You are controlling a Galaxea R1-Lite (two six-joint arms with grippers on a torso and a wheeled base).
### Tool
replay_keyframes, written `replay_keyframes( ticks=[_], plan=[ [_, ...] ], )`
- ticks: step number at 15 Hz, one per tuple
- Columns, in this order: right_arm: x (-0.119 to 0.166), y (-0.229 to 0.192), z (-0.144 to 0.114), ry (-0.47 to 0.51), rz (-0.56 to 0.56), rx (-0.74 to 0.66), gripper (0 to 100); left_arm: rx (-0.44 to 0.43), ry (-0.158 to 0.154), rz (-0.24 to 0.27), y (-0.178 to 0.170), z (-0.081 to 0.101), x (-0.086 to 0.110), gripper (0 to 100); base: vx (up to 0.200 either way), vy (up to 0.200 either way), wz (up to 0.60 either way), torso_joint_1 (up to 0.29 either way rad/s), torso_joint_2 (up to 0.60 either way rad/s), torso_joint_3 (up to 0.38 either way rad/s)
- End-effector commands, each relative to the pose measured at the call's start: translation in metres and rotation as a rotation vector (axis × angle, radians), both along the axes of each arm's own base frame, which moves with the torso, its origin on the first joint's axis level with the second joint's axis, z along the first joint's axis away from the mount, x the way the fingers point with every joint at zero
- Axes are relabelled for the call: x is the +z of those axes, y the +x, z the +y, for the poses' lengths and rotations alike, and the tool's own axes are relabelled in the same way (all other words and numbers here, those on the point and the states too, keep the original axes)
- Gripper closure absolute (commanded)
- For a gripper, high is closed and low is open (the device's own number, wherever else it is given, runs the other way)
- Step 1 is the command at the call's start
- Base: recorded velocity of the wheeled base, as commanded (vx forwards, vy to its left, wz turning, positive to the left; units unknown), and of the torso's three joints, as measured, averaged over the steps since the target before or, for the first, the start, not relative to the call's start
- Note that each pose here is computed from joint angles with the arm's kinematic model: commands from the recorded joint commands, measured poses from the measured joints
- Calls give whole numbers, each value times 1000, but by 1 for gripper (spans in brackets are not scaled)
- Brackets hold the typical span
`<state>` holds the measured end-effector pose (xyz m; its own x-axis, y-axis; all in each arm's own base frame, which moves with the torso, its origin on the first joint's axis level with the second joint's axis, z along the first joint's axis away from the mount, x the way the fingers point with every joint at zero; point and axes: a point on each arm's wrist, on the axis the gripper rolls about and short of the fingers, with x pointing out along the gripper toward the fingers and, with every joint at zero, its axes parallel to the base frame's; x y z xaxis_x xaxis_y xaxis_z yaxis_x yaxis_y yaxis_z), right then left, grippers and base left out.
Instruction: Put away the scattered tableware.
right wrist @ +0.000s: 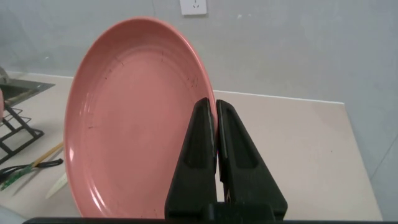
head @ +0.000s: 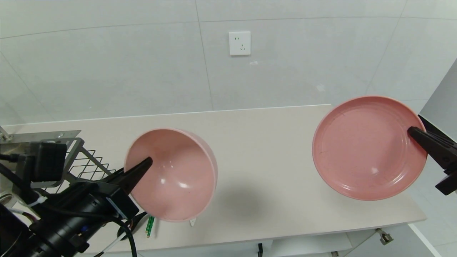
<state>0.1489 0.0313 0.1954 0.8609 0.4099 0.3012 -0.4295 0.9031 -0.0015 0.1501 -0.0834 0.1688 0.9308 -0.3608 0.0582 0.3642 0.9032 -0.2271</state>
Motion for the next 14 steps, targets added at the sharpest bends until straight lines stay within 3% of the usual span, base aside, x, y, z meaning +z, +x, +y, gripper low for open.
replay_keyframes(
  ticks=[1, 2, 3, 4, 5, 6, 11, 14],
  plan=[
    [1, 0, 0, -1, -15, 2, 100, -31, 36, -24, 14, -14, -5, 100, 0, 0, 0, 0, 0, 0],
    [1, 0, 0, -1, -15, 0, 100, -32, 39, -25, 14, -15, -6, 100, 0, 0, 0, 0, 0, 0],
    [2, 0, 0, 0, -23, 2, 100, -25, 83, -77, 29, -24, -14, 100, 0, 0, 0, 0, 0, 0],
    [2, 0, 0, 0, -22, 2, 100, -20, 92, -112, 34, -27, -20, 100, 0, 0, 0, 0, 0, 0],
    [2, 0, 0, 0, -23, 2, 100, -19, 142, -106, 38, -30, -25, 100, 0, 0, 0, 0, 0, 0],
    [2, 0, 0, 1, -26, 2, 100, -18, 170, -121, 38, -31, -24, 100, 0, 0, 0, 0, 0, 0],
    [4, 1, 0, 3, -40, 2, 100, -17, 180, -130, 38, -31, -23, 100, 0, 0, 0, 0, 0, 0],
    [2, 2, 1, 2, -37, 2, 100, -17, 187, -131, 37, -31, -24, 100, -200, 0, 0, 4, 1, 6]
  ],
)
